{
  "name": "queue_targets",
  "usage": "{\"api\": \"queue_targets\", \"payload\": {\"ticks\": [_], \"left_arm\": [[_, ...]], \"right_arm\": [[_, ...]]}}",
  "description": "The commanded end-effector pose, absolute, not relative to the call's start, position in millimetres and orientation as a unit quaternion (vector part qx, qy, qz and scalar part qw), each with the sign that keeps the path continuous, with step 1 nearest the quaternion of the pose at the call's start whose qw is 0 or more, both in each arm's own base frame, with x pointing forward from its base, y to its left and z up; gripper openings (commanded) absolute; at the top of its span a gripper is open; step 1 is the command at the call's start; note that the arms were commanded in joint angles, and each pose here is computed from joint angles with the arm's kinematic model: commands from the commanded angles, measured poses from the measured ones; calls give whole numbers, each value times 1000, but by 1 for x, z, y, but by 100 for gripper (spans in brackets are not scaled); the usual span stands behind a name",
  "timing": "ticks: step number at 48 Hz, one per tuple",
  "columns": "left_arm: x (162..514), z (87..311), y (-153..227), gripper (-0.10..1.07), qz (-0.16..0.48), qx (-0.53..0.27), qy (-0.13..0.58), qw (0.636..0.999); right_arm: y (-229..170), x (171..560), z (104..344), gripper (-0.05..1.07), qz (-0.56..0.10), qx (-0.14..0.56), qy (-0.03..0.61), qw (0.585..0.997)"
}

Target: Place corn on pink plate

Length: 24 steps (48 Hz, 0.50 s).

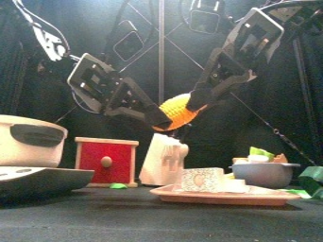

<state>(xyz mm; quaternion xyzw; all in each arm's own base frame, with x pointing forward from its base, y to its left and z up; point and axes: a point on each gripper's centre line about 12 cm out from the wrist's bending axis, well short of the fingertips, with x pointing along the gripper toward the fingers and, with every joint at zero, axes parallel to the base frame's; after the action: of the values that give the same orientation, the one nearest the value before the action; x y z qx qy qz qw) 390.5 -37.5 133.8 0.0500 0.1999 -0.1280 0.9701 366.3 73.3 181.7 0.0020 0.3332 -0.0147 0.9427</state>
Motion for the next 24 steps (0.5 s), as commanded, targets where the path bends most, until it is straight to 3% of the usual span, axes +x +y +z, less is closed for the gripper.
{"api": "queue_targets", "payload": {"ticks": [1, 7, 10, 24], "left_arm": [[397, 145, -35, 75, -119, 41, 183, 975], [397, 147, -30, 96, -101, 23, 180, 978], [396, 149, -30, 100, -97, 19, 179, 979], [389, 159, -20, 101, -81, 7, 162, 983]], "right_arm": [[76, 370, 195, 62, -11, 7, 317, 948], [73, 367, 194, 62, -24, 12, 321, 947], [70, 365, 193, 61, -37, 16, 324, 945], [61, 356, 190, 61, -93, 43, 344, 933]]}}
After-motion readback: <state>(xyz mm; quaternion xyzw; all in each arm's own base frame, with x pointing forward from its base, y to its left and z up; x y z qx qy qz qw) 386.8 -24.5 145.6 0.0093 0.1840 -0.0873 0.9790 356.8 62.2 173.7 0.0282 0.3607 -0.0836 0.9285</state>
